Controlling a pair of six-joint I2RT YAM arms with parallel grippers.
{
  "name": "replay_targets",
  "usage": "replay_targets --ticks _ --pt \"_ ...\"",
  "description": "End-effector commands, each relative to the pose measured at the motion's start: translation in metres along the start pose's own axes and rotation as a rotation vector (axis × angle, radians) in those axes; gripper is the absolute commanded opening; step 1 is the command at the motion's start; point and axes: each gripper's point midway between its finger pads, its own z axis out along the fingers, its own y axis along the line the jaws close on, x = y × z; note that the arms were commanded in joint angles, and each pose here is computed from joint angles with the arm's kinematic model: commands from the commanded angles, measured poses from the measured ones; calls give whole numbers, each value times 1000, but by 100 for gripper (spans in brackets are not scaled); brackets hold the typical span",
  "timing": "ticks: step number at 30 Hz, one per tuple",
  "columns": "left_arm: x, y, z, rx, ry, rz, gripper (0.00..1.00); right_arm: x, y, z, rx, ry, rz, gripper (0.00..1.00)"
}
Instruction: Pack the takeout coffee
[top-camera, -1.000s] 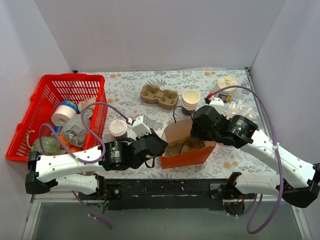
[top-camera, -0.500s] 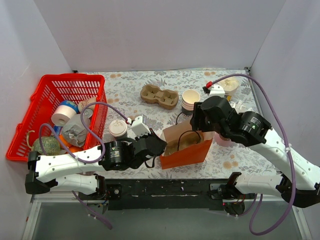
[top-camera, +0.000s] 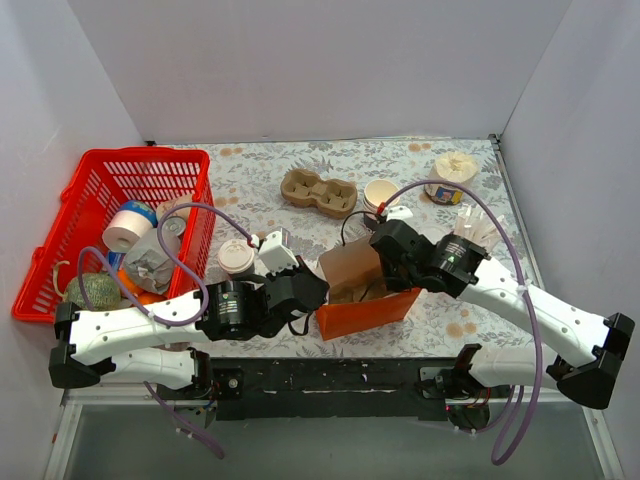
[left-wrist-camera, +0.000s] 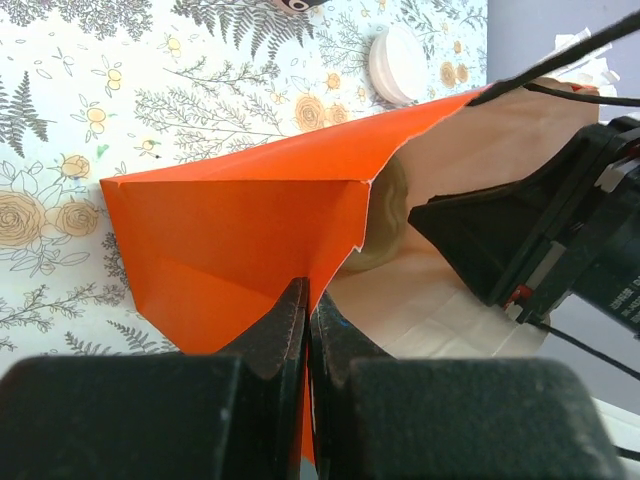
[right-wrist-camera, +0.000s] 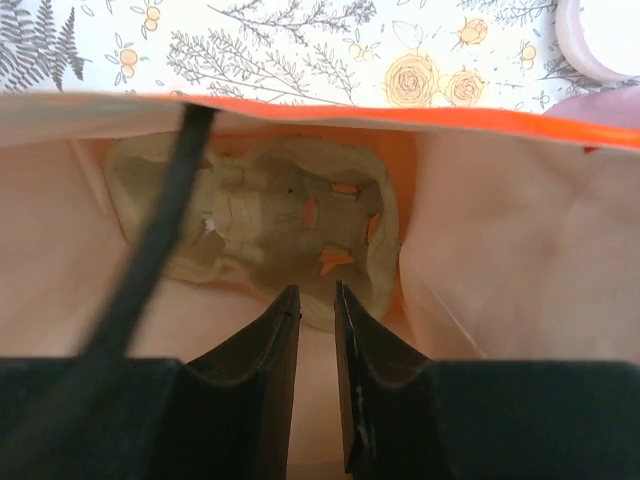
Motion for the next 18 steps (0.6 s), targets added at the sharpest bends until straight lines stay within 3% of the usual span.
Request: replay_targets --ticks 1,7,18 --pt "-11 1 -5 -27 -38 -93 0 16 -2 10 1 34 -4 28" --pt "-6 0 -3 -25 -18 -78 0 8 -3 19 15 34 22 33" --pt "-9 0 -5 -25 -27 -79 0 38 -22 46 97 136 33 34"
